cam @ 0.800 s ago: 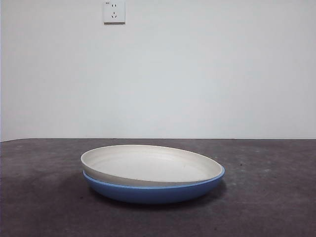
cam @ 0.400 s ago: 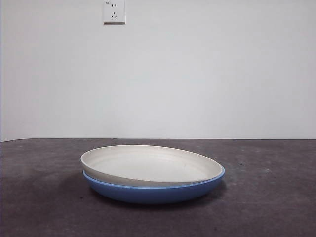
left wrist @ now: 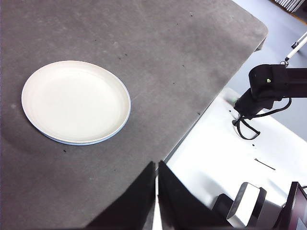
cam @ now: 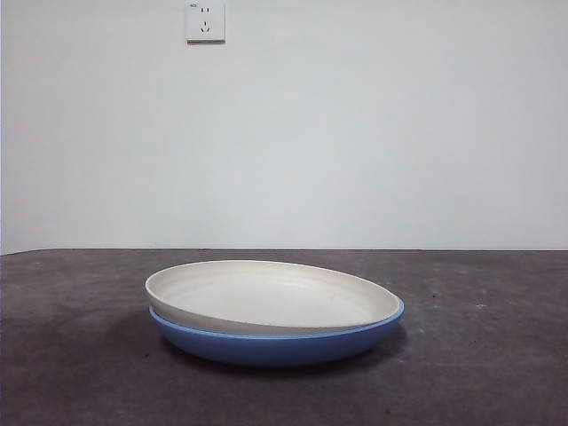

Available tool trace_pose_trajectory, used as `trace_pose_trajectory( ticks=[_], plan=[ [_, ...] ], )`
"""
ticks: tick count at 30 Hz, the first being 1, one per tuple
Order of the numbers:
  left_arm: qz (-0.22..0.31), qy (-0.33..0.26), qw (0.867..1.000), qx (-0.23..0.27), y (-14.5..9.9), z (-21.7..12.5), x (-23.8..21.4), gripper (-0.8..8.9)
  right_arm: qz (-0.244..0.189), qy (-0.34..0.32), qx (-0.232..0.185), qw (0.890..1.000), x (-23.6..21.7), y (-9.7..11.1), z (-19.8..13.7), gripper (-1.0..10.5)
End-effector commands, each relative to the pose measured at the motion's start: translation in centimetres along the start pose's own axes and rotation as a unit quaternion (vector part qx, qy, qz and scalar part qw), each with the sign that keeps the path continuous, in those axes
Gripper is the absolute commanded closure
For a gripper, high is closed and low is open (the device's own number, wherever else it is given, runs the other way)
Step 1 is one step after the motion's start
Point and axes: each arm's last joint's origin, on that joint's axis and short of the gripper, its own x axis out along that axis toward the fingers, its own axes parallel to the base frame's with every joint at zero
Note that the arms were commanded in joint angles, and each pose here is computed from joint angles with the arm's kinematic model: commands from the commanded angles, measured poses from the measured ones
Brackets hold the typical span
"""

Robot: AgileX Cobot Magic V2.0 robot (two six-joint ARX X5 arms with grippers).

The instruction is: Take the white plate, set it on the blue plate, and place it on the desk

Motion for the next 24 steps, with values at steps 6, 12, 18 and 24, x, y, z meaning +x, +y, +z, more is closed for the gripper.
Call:
trace_pose_trajectory(
  ticks=[6,12,18,24],
  plan=[
    [0.001,-0.017,1.000,0.003,-0.2,0.1,-0.4,8.04,-0.005,0.031,-0.003,1.000,-0.2,-0.1,-0.4,9.3],
    [0.051,-0.038,0.997,-0.040,0.6,-0.2,-0.7,8.04,-0.005,0.031,-0.003,1.000,-0.2,-0.1,-0.4,9.3],
    [0.119,-0.061,0.987,-0.084,2.2,-2.1,0.3,8.04,-0.004,0.031,-0.003,1.000,-0.2,-0.1,-0.4,9.3],
    [0.196,-0.182,0.963,-0.042,5.5,-5.5,3.7,8.04,-0.004,0.031,-0.003,1.000,-0.2,-0.1,-0.4,9.3]
  ],
)
